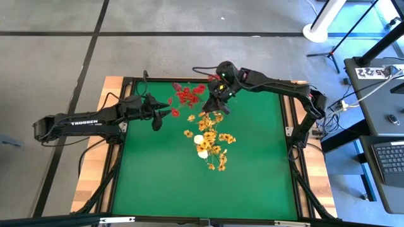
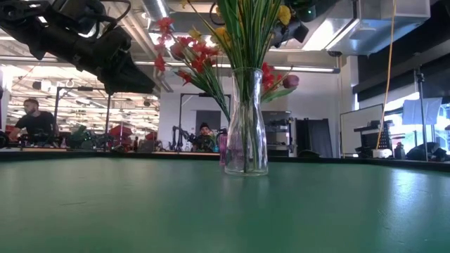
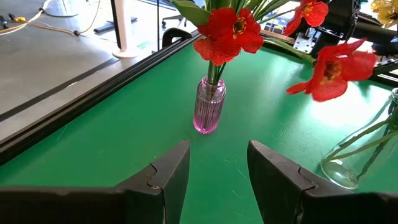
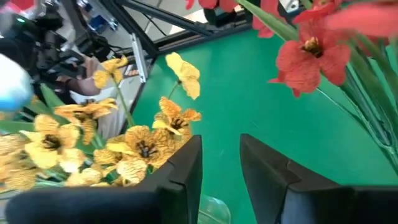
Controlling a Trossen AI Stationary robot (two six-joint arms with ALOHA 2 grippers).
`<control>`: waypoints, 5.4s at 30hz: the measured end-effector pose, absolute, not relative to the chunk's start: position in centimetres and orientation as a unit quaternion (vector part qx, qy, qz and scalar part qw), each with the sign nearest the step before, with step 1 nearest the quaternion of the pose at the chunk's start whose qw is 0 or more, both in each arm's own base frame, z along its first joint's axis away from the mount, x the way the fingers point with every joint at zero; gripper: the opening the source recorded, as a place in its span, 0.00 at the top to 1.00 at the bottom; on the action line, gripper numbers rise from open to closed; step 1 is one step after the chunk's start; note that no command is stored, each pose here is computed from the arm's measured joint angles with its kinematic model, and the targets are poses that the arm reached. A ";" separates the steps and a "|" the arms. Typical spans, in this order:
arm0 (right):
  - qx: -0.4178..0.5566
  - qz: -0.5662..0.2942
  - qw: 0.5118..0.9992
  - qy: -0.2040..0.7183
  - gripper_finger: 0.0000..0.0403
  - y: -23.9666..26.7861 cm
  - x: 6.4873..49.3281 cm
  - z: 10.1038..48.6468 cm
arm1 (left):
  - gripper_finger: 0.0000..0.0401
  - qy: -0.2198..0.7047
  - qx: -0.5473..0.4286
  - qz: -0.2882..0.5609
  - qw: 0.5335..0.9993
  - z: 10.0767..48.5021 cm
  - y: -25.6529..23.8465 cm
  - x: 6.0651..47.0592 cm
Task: Sort flowers into vase by color
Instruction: Return to Home Position
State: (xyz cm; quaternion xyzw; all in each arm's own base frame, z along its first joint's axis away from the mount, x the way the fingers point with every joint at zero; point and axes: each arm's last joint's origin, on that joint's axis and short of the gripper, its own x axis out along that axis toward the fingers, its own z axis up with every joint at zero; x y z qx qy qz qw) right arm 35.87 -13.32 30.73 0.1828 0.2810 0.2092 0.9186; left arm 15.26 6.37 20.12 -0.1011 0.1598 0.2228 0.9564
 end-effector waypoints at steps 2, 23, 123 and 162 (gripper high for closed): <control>0.188 0.219 0.917 0.275 0.74 -13.6 35.7 30.8 | 0.61 0.160 -0.101 0.223 0.956 20.1 6.4 15.3; -0.009 0.139 0.981 0.134 0.74 -10.8 30.7 40.3 | 0.61 0.159 -0.094 0.261 0.948 20.1 6.6 15.1; 0.011 -0.240 0.971 0.007 0.98 -3.7 10.4 16.6 | 1.00 -0.042 -0.109 0.145 0.983 17.3 4.3 11.0; 0.013 -0.240 0.968 0.072 0.98 -3.6 10.3 15.4 | 1.00 -0.042 -0.109 0.145 0.982 17.3 4.3 11.0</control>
